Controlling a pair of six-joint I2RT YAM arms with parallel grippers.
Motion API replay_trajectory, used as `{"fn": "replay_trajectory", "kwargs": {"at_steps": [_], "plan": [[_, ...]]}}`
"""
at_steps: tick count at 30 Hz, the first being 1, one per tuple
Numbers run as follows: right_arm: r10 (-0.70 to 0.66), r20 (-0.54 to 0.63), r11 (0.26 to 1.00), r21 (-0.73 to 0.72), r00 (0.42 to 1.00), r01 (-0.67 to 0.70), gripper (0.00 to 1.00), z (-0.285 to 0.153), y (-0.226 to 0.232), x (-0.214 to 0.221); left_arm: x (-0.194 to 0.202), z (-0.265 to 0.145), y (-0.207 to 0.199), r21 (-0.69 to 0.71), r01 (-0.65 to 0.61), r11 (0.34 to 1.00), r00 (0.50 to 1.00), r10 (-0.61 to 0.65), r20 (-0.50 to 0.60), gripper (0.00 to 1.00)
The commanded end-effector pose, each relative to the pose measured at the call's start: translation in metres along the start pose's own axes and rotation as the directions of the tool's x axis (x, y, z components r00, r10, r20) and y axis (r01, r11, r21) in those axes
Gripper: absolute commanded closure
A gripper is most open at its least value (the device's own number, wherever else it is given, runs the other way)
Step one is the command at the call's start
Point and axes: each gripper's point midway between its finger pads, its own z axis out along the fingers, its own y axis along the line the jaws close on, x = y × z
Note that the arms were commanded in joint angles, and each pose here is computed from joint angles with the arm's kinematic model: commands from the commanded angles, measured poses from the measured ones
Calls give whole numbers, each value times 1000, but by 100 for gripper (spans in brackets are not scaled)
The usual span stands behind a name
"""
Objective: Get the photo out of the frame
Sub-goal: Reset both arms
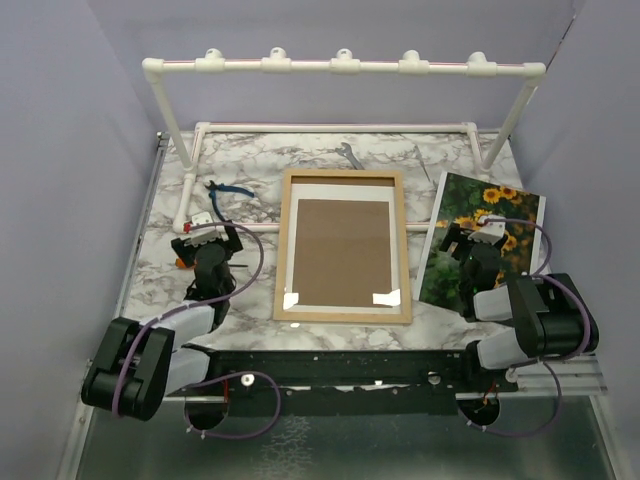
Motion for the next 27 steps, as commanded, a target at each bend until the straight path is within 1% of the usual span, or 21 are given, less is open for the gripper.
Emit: {"fn": "replay_trajectory", "kwargs": {"at_steps": [1, 3, 4, 5, 6, 7, 8, 9, 11, 14, 17, 19, 23, 27], "plan": [[7, 103, 1000, -11, 995, -6, 13, 13, 3, -27, -9, 15, 13, -13, -1, 1000, 997, 2, 73, 1], [-20, 115, 1000, 6, 993, 20, 14, 22, 1, -24, -6, 21, 15, 6, 18, 1000, 997, -18, 77, 1], [-8, 54, 1000, -4, 998, 9, 12, 21, 3, -14, -2, 24, 17, 7, 25, 1000, 997, -26, 69, 1], [2, 61, 1000, -12, 998, -1, 2, 21, 4, -18, 1, 26, 18, 10, 35, 999, 998, -35, 60, 1], [-10, 113, 1000, -5, 994, 11, 0, 21, 2, -26, 3, 28, 18, 22, 40, 999, 998, -41, 56, 1], [-20, 113, 1000, -5, 993, 21, 0, 20, 2, -24, 5, 30, 18, 27, 40, 999, 998, -41, 54, 1], [-22, 80, 1000, -18, 997, 24, 0, 19, 4, -19, 6, 33, 16, 37, 39, 999, 998, -41, 55, 1], [-12, 70, 999, -29, 997, 14, 0, 21, 7, -19, 6, 36, 13, 53, 36, 998, 998, -39, 55, 1], [-22, 103, 999, -27, 994, 25, 0, 20, 6, -22, 10, 43, 6, 78, 13, 997, 999, -17, 50, 1], [-16, 74, 999, -35, 997, 18, 0, 22, 8, -19, 22, 52, 4, 77, 2, 997, 999, -4, 35, 1], [-14, 87, 999, -30, 996, 16, 0, 21, 6, -21, 32, 57, -6, 124, -18, 992, 1000, 16, 16, 1], [-13, 87, 999, -30, 996, 15, 0, 21, 7, -21, 34, 58, -12, 158, -40, 987, 999, 40, 7, 1], [-12, 84, 1000, -28, 996, 14, 0, 22, 6, -20, 34, 58, -12, 153, -40, 987, 999, 39, 7, 1], [-11, 84, 999, -29, 996, 13, 0, 22, 7, -20, 37, 59, -20, 203, -61, 977, 998, 63, -4, 1]]}}
